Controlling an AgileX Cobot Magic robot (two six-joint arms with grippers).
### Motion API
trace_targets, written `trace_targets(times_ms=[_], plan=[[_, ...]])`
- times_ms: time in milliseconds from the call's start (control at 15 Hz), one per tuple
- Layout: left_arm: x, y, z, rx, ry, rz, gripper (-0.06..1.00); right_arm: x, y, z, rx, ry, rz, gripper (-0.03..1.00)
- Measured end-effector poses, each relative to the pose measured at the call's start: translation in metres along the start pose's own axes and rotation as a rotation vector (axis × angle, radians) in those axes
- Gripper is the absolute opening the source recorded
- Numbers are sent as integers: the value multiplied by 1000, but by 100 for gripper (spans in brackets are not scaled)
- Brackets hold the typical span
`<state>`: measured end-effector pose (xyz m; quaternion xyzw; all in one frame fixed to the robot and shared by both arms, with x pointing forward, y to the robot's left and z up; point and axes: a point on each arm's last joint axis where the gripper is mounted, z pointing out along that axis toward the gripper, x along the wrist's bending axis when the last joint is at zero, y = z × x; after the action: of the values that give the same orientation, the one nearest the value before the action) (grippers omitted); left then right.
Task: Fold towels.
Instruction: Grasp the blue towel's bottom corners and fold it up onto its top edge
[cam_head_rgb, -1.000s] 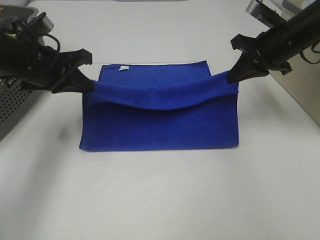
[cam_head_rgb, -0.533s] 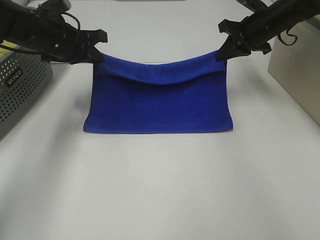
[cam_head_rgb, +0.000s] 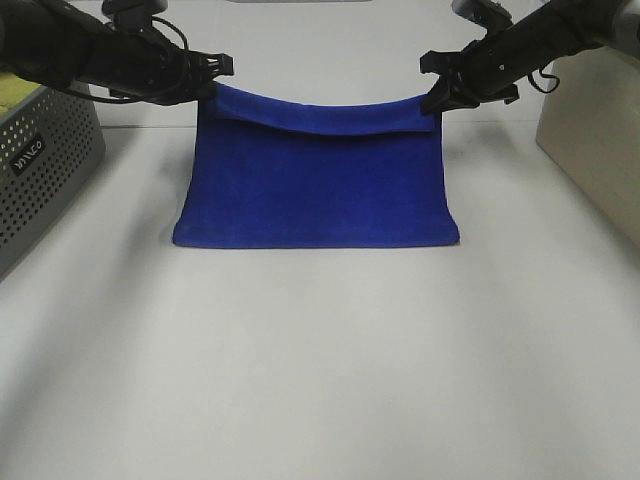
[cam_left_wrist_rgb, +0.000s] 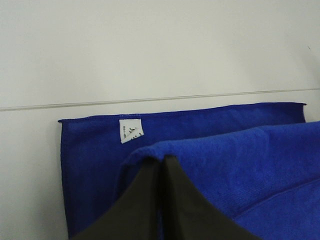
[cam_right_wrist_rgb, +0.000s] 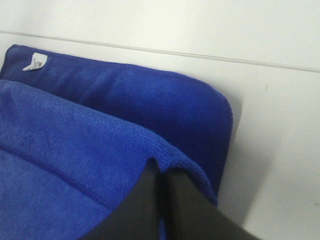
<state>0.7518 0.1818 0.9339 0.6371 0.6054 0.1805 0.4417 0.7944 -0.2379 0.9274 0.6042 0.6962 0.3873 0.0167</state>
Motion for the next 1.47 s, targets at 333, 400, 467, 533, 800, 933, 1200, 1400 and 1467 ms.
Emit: trace_targets(times_ms=[333,400,467,533,800,933,1200,1400,1467], plan=[[20,-11,34,-61,99,55,0,-19,-12,42,-93,-48,24,2],[24,-15,38,-65,117,56,0,-16,-12,47,-109,-55,7,2],[27,-20,44,-61,126,55,0,-13,-12,49,-123,-60,-1,2],[29,-25,49,-58,133,54,0,-12,-11,51,-136,-68,-10,2],[33,-34,57,-40,140,87,14,-18,-16,58,-133,-112,-49,8],[33,-33,56,-40,140,101,41,-19,-17,59,-126,-117,-50,32],[39,-27,52,-41,136,110,79,-10,-14,47,-58,-108,-92,78],[50,-10,33,17,39,16,81,9,-6,17,69,-98,-104,80],[55,-10,28,68,-9,-45,81,13,-7,9,120,-96,-84,80]])
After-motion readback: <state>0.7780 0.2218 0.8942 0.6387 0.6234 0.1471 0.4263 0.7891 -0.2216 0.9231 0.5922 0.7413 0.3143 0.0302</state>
